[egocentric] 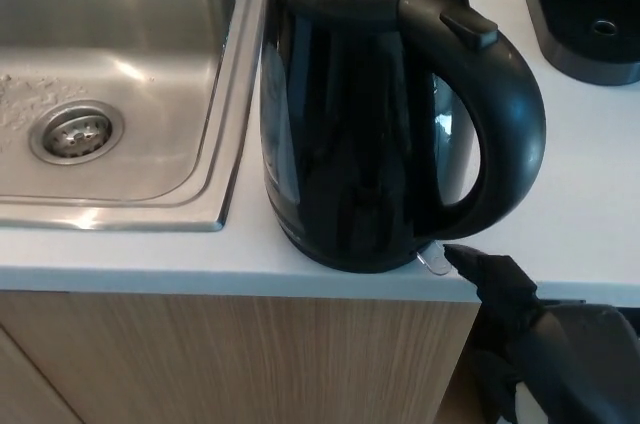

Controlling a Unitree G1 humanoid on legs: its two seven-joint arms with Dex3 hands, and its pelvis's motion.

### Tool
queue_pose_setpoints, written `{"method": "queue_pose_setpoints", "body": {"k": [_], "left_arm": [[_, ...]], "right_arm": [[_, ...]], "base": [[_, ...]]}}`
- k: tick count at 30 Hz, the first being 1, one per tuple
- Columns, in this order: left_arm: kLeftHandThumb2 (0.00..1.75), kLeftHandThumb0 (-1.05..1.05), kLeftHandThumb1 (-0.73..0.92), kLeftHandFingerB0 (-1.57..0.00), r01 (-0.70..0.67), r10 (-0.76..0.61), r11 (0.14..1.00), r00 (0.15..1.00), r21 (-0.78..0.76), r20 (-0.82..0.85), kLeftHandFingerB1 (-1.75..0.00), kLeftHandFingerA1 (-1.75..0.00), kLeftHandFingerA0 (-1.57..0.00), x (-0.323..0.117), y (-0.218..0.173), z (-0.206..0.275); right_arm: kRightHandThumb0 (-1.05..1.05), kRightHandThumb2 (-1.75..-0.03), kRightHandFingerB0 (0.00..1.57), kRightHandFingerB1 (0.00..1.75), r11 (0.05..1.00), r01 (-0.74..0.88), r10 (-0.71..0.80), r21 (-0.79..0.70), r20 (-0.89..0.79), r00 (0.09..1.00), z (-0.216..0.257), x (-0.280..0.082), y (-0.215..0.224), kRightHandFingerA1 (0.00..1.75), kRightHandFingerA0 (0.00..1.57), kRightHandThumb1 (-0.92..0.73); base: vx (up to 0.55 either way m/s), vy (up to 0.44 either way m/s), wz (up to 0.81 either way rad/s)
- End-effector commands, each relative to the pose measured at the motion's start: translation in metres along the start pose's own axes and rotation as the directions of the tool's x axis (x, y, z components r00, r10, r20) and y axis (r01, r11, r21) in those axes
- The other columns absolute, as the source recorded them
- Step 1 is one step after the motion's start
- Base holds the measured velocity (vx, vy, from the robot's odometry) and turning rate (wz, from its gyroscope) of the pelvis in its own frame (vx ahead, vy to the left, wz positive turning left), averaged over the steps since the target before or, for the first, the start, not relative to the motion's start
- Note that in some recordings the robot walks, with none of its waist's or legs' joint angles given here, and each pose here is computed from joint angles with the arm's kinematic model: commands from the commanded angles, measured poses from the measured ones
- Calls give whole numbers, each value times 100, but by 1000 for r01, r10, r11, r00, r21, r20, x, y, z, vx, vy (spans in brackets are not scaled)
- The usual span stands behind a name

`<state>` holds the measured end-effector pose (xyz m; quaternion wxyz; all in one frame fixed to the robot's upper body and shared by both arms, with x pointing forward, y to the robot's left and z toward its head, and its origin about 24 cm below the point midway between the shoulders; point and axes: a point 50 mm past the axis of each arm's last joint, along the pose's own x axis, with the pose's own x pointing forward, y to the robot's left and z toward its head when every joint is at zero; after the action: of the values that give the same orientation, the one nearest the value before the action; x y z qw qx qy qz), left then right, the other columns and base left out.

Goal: Pick up a kettle using the right hand on left side of the counter and then walk right towards the kettl base and turn on the kettle

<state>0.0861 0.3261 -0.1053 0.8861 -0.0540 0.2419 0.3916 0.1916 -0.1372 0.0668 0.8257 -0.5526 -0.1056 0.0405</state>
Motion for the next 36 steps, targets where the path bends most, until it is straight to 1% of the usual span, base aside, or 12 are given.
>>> {"method": "queue_pose_setpoints", "body": {"k": [1, 12, 16, 17, 20, 21, 24, 25, 28, 29, 30, 36], "left_arm": [[91, 10, 67, -91, -3, 3, 1000, 996, 0, 84, -83, -87, -96, 2, 3, 11], [89, 12, 66, -93, -6, 5, 1000, 996, 3, 83, -84, -85, -98, 2, 5, 11], [90, 10, 67, -92, -4, 3, 1000, 996, 9, 85, -84, -86, -97, -1, 6, 9], [90, 13, 68, -90, -22, 20, 999, 998, 28, 53, -79, -81, -95, -2, 10, 4], [90, 13, 68, -90, -24, 23, 999, 999, 31, 50, -79, -81, -95, -2, 10, 4], [95, 12, 67, -91, -22, 21, 999, 998, 30, 56, -83, -86, -97, -2, 10, 4], [93, 12, 68, -89, -20, 17, 999, 998, 37, 66, -81, -85, -94, -4, 10, 4], [93, 12, 66, -91, -19, 17, 999, 998, 32, 61, -81, -85, -95, -4, 9, 3], [91, 12, 67, -90, -12, 11, 1000, 999, 16, 53, -82, -86, -95, -4, 7, 2], [92, 12, 67, -91, -11, 10, 1000, 999, 11, 48, -82, -87, -96, -4, 8, 2], [94, 12, 67, -91, -9, 8, 1000, 999, 27, 52, -82, -86, -96, -5, 7, 2], [91, 11, 68, -90, -4, 2, 999, 999, 34, 47, -83, -86, -95, -7, 7, -1]], "right_arm": [[-8, -62, 31, 41, 999, -49, 48, -16, -39, 998, -7, -8, 15, 161, 90, -65], [-8, -61, 32, 40, 998, -53, 52, -27, -33, 998, -6, -7, 24, 164, 87, -67], [-8, -62, 34, 41, 1000, -22, 22, -12, -15, 1000, -6, -6, 17, 165, 93, -66], [-11, -75, 31, 49, 999, 32, -32, 26, 10, 999, -3, -6, 4, 155, 113, -59], [-11, -75, 31, 49, 999, 37, -37, 31, 14, 999, -3, -7, 2, 155, 113, -59], [-10, -63, 25, 40, 996, 78, -79, 45, 25, 997, -1, -5, -11, 160, 101, -61], [-9, -64, 26, 41, 983, 165, -170, 81, 53, 984, 3, -5, -36, 160, 102, -61], [-8, -93, 13, 50, 975, 197, -204, 107, 59, 977, 5, -4, -47, 130, 122, -46], [-6, -92, 15, 51, 948, 275, -290, 158, 81, 954, 7, -4, -70, 130, 124, -44], [-6, -92, 16, 52, 943, 289, -307, 165, 89, 948, 7, -4, -74, 130, 124, -44], [-7, -63, 27, 43, 930, 323, -343, 177, 96, 934, 8, -6, -88, 166, 102, -65], [-7, -62, 29, 42, 912, 356, -383, 205, 111, 917, 14, -16, -109, 163, 105, -63]], "base": [[0, 0, 0], [0, 0, 0], [0, 0, 0], [0, 0, 0], [0, 0, 0], [0, 0, 0], [0, 0, 0], [0, 0, 0], [0, 0, 0], [0, 0, 0], [0, 0, 0], [0, 0, 0]]}}
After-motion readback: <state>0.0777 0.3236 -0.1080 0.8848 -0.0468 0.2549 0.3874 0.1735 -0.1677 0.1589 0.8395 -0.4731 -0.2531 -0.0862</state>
